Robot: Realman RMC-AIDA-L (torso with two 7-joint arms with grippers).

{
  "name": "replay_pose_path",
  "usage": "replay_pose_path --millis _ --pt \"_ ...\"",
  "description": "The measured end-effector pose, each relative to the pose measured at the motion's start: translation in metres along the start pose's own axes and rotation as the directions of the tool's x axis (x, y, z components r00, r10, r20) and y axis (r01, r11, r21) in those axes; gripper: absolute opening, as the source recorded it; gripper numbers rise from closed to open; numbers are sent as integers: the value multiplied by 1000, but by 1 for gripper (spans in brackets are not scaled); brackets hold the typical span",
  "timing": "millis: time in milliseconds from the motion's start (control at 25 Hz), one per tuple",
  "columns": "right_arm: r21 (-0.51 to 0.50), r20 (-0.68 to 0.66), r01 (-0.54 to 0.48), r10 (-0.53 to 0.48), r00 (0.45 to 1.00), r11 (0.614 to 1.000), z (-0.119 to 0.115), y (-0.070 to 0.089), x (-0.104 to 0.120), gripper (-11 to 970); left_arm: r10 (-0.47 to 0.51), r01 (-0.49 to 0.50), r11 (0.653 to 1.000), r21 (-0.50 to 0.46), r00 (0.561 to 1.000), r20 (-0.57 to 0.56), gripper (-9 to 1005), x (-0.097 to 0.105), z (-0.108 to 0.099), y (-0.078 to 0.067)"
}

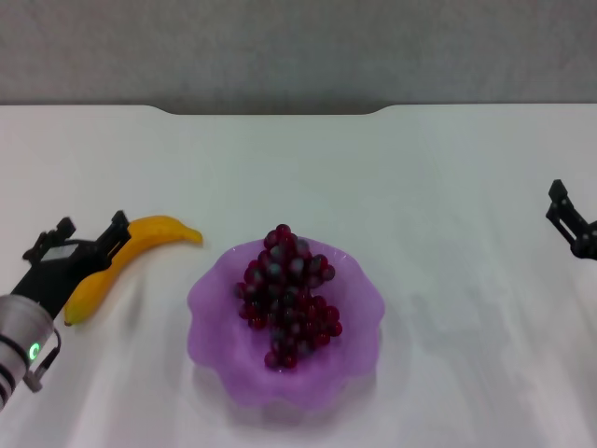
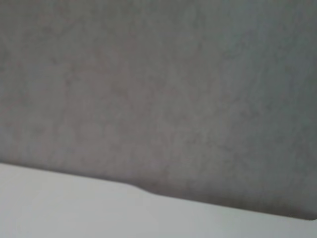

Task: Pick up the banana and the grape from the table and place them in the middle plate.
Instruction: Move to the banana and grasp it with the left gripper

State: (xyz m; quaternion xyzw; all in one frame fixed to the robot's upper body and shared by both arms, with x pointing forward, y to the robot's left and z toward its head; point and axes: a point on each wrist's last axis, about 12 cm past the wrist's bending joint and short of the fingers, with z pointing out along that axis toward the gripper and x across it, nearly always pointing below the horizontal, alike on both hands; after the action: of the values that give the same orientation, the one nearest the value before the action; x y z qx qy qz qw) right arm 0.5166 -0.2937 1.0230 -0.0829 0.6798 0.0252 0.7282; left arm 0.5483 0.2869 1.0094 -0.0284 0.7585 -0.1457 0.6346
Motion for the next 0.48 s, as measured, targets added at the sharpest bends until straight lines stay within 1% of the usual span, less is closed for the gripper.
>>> replay_pose_path --millis 120,280,360,480 --pt "1 -31 4 -4 1000 1000 -2 -1 4 891 -5 5 999 41 1000 3 879 -9 8 -1" --pt "-2 -66 11 -11 998 1000 -2 -2 8 891 -3 7 992 124 999 -33 879 -28 24 4" --pt "-4 -80 11 -11 997 1000 -1 -2 9 891 7 8 987 158 995 -96 879 -38 34 6" --pt "-5 -85 11 -11 996 1000 -1 -2 10 892 41 -11 984 177 984 -171 880 -51 47 8"
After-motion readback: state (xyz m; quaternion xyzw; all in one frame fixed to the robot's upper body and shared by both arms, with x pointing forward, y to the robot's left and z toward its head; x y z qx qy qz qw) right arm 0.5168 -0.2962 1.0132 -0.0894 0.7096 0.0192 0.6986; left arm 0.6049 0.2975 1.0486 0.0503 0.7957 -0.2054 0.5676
